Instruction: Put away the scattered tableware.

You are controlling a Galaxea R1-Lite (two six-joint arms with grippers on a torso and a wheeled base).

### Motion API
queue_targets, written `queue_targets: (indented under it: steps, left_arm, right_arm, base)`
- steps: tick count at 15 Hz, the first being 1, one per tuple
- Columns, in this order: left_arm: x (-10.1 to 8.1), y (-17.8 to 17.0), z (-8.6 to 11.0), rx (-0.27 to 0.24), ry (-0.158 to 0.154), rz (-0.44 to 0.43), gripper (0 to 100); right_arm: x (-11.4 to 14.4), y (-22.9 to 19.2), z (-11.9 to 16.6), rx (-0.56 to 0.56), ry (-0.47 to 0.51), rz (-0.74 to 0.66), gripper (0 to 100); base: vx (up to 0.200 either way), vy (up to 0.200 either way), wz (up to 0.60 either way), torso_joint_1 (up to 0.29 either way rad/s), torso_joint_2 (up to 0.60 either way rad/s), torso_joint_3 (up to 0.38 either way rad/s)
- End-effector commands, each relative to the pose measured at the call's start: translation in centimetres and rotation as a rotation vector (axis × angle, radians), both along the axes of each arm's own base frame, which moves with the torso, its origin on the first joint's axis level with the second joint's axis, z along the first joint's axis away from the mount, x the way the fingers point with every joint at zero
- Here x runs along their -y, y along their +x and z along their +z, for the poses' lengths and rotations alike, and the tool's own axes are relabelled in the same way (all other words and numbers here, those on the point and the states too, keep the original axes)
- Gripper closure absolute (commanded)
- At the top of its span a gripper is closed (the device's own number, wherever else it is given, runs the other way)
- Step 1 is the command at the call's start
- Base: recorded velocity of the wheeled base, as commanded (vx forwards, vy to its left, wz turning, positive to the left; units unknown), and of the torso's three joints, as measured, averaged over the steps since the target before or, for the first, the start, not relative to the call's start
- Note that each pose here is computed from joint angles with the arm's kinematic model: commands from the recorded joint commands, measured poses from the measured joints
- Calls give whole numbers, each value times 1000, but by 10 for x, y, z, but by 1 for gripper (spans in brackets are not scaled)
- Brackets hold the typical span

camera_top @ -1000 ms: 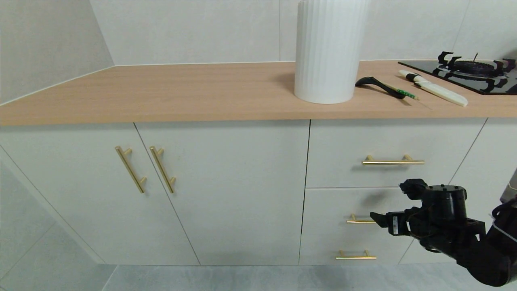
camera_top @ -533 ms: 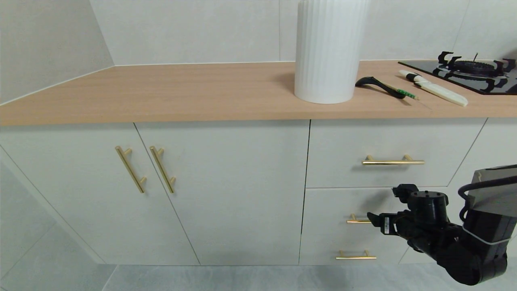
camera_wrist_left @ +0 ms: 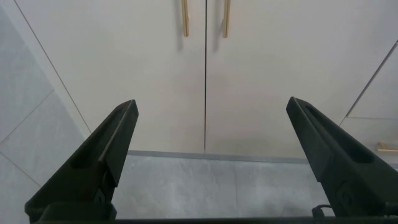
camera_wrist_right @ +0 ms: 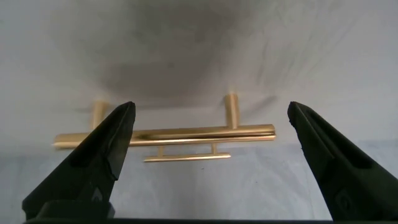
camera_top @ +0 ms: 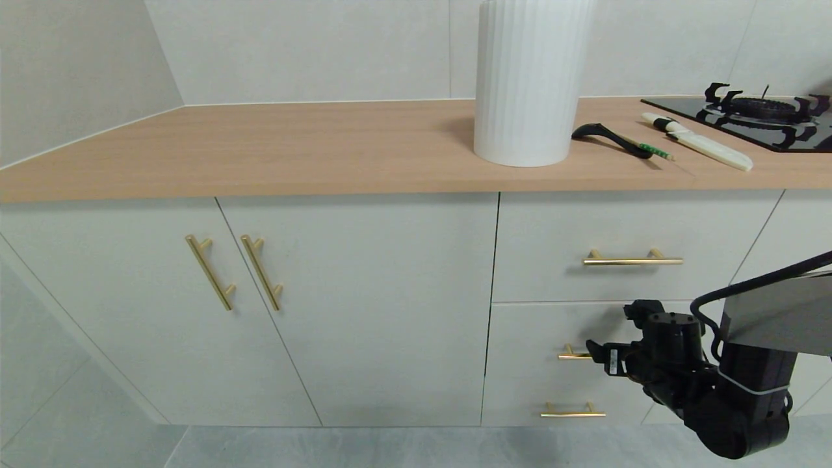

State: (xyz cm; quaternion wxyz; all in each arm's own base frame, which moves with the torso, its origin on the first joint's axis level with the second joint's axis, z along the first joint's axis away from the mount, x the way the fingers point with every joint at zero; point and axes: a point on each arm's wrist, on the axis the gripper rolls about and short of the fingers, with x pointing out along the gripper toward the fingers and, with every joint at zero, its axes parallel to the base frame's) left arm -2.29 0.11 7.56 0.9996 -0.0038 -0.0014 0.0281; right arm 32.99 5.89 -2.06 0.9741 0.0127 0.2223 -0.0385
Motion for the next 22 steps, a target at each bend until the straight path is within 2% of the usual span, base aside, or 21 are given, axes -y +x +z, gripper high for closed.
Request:
queue_targets:
  steps: [1, 10, 12, 15, 17, 21, 22]
  left_arm:
    - [0, 0, 0, -1, 0, 1, 0]
    - [0, 0, 0, -1, 0, 1, 0]
    - [0, 0, 0, -1, 0, 1, 0]
    - [0, 0, 0, -1, 0, 1, 0]
    - [0, 0, 0, -1, 0, 1, 0]
    - [0, 0, 0, -1, 0, 1, 0]
    - [0, 0, 0, -1, 0, 1, 0]
  right_arm:
    - [-1, 3, -13, -12, -7, -7, 0]
    - [0, -1, -19, -28, -19, -5, 0]
    - [2, -11, -18, -64, -51, 16, 0]
    - [5, -27, -4, -97, -87, 56, 0]
    - [9, -56, 50, -145, -57, 148, 0]
    - [16, -125, 183, -173, -15, 235, 0]
    - [18, -140, 204, -161, 1, 259, 0]
  base:
    - [0, 0, 0, 0, 0, 0]
    - [0, 0, 0, 0, 0, 0]
    - [0, 0, 0, 0, 0, 0]
    - [0, 0, 0, 0, 0, 0]
    - [0, 0, 0, 0, 0, 0]
    - [0, 0, 0, 0, 0, 0]
    - [0, 0, 0, 0, 0, 0]
